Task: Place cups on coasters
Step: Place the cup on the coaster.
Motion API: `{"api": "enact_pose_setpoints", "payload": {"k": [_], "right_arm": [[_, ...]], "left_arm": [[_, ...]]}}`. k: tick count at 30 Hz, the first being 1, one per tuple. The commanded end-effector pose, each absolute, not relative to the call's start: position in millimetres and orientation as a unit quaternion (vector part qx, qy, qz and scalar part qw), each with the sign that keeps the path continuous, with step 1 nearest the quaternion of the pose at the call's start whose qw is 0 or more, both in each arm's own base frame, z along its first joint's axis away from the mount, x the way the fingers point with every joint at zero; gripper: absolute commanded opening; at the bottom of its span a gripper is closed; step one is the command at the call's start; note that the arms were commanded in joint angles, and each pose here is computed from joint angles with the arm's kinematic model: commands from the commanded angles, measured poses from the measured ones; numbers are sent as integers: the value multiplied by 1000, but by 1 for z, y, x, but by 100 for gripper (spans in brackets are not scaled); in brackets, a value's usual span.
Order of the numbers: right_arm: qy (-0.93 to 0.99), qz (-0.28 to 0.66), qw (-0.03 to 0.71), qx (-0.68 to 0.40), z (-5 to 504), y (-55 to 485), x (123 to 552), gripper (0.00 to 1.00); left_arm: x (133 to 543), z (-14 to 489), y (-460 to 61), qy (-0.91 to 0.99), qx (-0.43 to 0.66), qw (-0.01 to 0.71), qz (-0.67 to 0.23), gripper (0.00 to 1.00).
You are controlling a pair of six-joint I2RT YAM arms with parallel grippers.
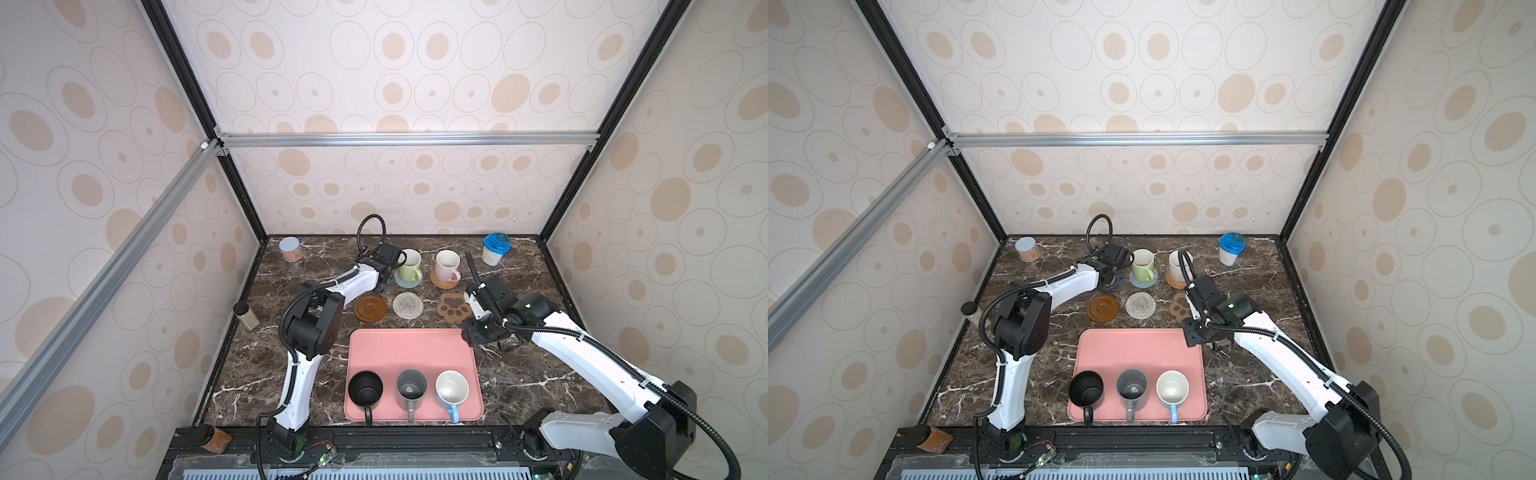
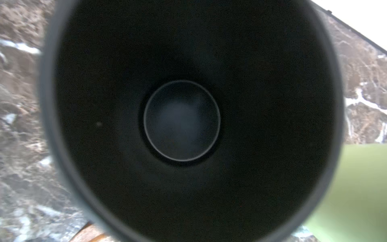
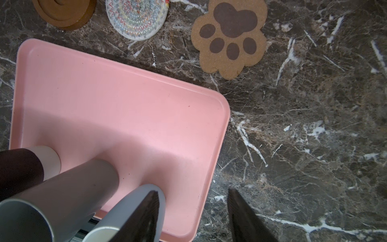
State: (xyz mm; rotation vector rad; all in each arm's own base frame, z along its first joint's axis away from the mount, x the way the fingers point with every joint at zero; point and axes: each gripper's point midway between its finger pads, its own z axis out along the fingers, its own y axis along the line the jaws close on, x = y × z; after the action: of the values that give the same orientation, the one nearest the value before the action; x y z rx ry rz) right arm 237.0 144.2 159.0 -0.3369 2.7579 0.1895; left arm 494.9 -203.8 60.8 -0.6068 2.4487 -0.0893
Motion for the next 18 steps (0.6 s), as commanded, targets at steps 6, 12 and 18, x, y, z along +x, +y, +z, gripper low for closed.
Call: {"api": "enact_pose_setpoints", "payload": {"k": [6,12,18], "right_arm": [[974,62,187,-108,169,139,235,56],[975,61,187,-108,170,139,234,56],[975,56,188,-106,172,136,234,56]], "left_arm": [[500,84,-216,916,-226,322,-73,41],[500,85,-219,917,-221,322,-78,42],[496,95,-216,913,-224,330,-82,46]]}}
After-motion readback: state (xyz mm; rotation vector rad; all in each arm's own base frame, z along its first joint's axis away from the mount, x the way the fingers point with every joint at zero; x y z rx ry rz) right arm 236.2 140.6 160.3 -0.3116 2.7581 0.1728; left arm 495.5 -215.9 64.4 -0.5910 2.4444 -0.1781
